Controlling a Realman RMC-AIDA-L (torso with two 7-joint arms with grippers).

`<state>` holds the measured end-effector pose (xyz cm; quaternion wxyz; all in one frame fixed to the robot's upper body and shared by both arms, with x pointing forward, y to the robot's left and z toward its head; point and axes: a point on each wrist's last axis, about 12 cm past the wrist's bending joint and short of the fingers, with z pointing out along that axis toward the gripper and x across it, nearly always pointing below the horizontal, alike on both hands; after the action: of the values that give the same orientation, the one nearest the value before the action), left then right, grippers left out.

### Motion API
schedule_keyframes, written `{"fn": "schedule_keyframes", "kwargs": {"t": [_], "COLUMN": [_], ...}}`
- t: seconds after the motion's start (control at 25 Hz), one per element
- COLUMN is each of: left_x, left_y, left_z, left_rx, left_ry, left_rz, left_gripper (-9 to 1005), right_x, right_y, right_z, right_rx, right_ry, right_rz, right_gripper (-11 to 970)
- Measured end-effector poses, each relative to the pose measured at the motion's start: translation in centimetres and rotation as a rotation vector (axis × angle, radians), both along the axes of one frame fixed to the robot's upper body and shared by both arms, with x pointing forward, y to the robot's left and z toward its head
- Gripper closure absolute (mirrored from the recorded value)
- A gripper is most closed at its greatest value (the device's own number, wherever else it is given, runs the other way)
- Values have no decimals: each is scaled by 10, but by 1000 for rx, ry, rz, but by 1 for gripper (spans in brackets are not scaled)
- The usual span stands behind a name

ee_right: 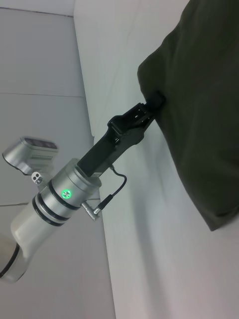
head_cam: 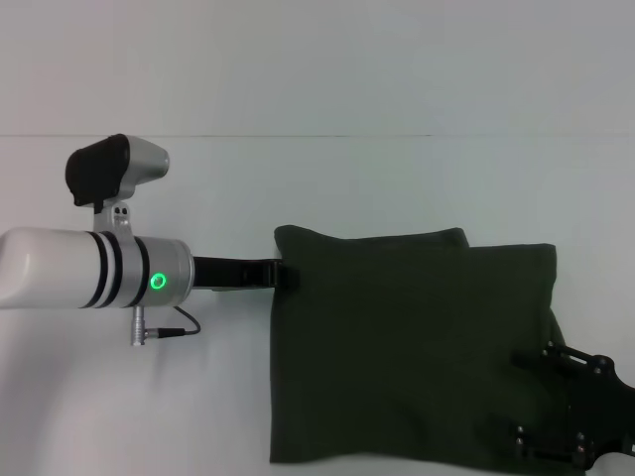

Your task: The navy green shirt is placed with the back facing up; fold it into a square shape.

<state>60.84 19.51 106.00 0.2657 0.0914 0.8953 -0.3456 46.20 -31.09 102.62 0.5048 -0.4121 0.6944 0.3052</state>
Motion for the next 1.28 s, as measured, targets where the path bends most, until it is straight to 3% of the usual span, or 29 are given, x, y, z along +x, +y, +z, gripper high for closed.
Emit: {"fn": "schedule_keyframes", "kwargs": {"t": [0.6,1.28], "left_x": [21,22], "left_y": [63,65], "left_z": [17,15], "left_rx": [95,117], "left_ry": [-57,-101], "left_rz": [106,160], "left_gripper": [900,855], "right_x": [4,7], "right_y": [4,7], "right_z": [2,3], "right_rx": [13,18], "right_ry": [-10,-11], "right_rz": [10,16], "right_gripper": [94,95]}}
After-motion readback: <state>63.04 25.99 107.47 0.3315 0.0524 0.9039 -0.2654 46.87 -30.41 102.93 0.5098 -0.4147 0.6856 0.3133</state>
